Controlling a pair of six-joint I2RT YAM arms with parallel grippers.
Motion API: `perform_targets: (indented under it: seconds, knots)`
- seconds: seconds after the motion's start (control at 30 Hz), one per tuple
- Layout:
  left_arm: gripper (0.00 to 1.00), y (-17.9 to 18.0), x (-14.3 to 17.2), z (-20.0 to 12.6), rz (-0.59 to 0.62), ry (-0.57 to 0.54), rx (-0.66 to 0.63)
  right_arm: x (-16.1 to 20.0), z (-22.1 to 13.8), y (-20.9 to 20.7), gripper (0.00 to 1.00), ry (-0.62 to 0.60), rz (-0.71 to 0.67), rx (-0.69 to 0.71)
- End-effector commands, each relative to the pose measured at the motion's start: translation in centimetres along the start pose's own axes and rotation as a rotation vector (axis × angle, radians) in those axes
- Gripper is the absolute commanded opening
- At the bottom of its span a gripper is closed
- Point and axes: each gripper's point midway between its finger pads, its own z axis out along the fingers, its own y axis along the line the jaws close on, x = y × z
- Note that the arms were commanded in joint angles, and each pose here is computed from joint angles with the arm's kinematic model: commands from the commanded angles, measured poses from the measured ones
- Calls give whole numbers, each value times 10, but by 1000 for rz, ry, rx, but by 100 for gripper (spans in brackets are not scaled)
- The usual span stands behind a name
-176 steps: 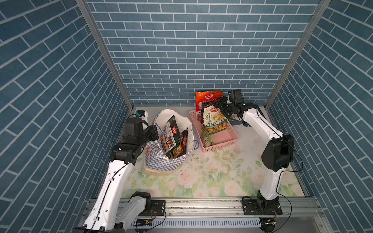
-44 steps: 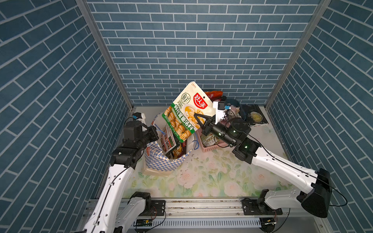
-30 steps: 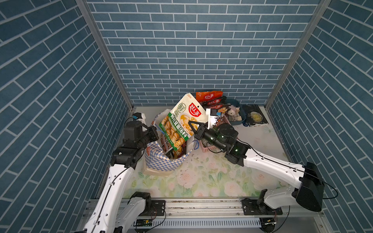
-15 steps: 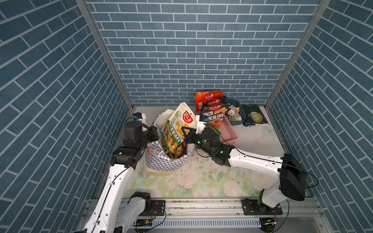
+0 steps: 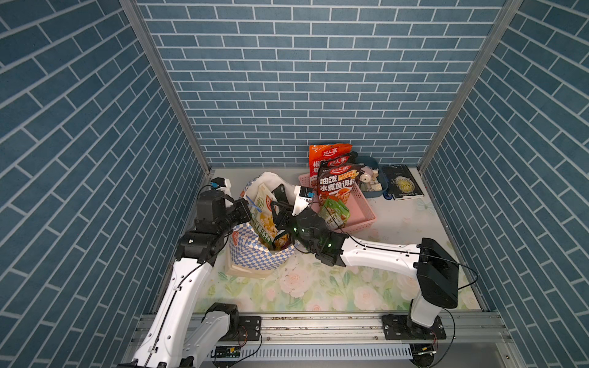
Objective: Place the condiment packets inside the bag
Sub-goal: Place the condiment packet in the paper bag, then pick up the condiment packet from the storage box.
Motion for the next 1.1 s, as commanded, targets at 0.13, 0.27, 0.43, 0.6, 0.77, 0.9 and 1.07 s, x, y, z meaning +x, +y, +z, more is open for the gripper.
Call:
perform_targets:
  seconds: [0.13, 0.27, 0.43, 0.6, 0.77, 0.9, 1.07]
  knots:
    - [0, 5, 12, 4, -4, 54, -22, -20, -7, 9, 48, -42, -96, 3]
    - [0, 6, 12, 4, -3, 52, -24, -36, -20, 9, 53, -34, -166, -4]
    - [0, 7, 14, 5, -3, 56, -27, -58, -38, -11, 54, 39, -248, 29]
    - [0, 6, 13, 4, -3, 51, -25, -90, -50, -71, 61, 215, -467, 51]
    - [0, 6, 12, 1, 5, 45, -25, -132, -84, -172, 67, 388, -835, 115]
    - [0, 6, 13, 1, 7, 48, -25, -163, -96, -239, 67, 434, -929, 125]
    - [0, 7, 12, -1, 3, 42, -29, -203, -92, -276, 67, 370, -1032, 85]
